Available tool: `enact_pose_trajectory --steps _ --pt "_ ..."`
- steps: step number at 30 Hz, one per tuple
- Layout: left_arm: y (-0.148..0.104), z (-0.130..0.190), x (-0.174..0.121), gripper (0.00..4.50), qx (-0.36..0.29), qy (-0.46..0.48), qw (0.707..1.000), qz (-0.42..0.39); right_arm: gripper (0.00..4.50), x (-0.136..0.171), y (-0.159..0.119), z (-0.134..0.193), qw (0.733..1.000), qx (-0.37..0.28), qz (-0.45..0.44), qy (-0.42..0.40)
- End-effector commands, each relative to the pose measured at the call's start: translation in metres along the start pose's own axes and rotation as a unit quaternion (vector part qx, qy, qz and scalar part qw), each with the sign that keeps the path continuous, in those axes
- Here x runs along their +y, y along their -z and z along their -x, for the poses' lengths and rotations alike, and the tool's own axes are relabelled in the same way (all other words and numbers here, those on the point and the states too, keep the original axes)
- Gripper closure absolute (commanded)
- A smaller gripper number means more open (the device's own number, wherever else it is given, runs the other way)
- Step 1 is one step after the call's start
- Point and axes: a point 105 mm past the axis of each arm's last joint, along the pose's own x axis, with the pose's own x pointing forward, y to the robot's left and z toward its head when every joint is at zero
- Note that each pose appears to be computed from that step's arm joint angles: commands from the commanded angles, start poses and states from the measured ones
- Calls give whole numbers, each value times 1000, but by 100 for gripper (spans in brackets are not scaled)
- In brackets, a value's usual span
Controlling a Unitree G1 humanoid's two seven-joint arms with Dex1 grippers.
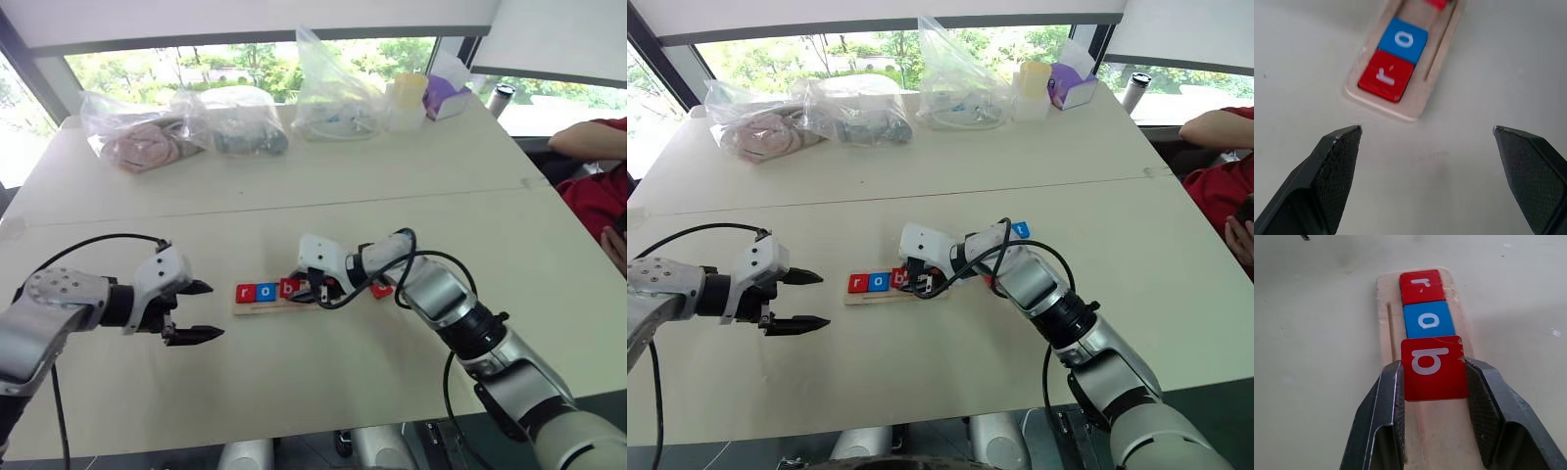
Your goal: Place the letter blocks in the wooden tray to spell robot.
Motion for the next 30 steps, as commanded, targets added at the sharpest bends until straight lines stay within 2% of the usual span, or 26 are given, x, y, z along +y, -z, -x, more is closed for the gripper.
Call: enact_pose_trajectory --steps 1,14,15,20,30 --pt "-15 7 1 0 -21 -10 1000 -12 335 -4 -10 -3 1000 -11 12 7" --pt "-13 3 2 0 -16 -19 1000 -15 335 -5 -8 -13 1000 -12 14 -5" --pt "-13 3 2 0 -15 -20 1000 -16 229 -4 -9 -13 1000 -14 14 -8" --pt "-12 2 3 0 -14 -23 999 -17 2 -10 -13 -10 1000 -19 21 6" --pt "-11 -4 5 0 -11 -24 999 -23 2 -16 -25 -4 999 -36 25 8"
